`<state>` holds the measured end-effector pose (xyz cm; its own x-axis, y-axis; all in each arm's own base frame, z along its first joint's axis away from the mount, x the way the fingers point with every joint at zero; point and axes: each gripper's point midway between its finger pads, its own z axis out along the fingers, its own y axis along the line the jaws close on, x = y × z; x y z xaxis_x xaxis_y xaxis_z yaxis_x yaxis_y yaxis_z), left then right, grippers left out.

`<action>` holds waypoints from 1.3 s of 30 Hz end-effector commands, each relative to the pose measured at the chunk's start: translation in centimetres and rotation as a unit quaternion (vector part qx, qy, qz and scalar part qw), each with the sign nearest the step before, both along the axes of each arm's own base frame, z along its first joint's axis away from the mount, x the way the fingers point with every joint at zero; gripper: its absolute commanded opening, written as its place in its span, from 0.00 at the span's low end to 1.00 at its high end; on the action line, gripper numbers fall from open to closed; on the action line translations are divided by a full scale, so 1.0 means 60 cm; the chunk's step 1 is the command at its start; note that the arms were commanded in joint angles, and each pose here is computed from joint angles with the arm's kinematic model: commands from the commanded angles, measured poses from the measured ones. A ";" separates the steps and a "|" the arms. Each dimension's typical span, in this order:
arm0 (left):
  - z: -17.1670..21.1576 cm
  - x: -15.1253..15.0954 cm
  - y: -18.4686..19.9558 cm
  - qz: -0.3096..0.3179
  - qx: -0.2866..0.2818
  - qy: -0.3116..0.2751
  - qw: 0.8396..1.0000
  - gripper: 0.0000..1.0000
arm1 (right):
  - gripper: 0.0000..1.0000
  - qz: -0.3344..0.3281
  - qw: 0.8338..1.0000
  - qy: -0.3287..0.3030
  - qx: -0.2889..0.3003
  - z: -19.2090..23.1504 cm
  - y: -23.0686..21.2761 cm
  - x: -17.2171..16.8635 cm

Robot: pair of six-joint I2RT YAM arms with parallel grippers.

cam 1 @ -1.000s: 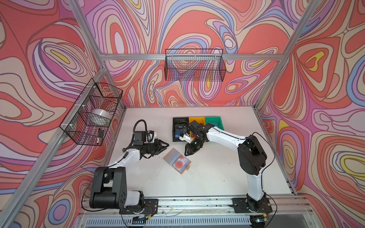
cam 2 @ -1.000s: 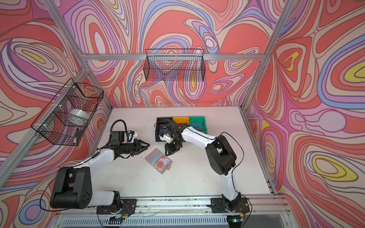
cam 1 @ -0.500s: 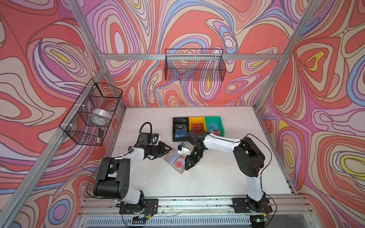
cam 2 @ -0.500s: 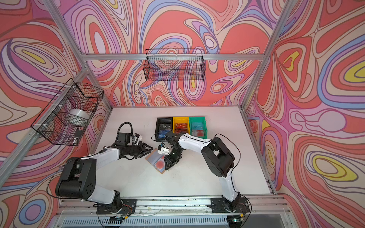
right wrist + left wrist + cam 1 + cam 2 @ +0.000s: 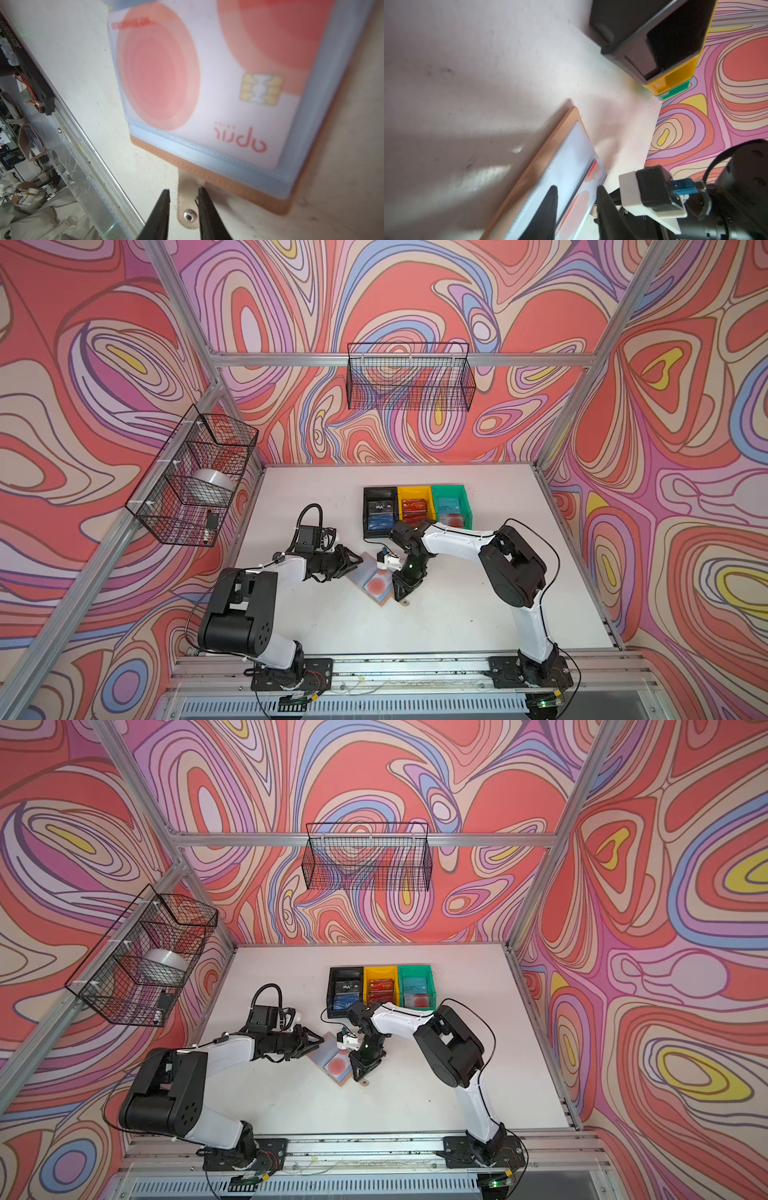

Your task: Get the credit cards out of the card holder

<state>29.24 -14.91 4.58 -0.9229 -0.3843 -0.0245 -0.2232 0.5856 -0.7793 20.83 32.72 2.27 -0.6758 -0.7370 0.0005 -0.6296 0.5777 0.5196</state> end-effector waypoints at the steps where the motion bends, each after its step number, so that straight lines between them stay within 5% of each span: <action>1: -0.005 -0.005 0.002 0.005 0.003 -0.003 1.000 0.35 | 0.29 -0.022 0.996 -0.050 -0.067 -0.048 -0.036 0.050; 39: -0.014 -0.037 -0.003 0.024 -0.035 -0.002 0.999 0.34 | 0.30 -0.014 0.984 -0.169 -0.048 0.002 0.015 0.195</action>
<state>26.95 -14.91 3.29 -0.9059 -0.4235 0.0031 -0.2526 0.5344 -0.8066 31.55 34.17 2.40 -0.6868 -0.7118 -0.1475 -0.7183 0.6334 0.2878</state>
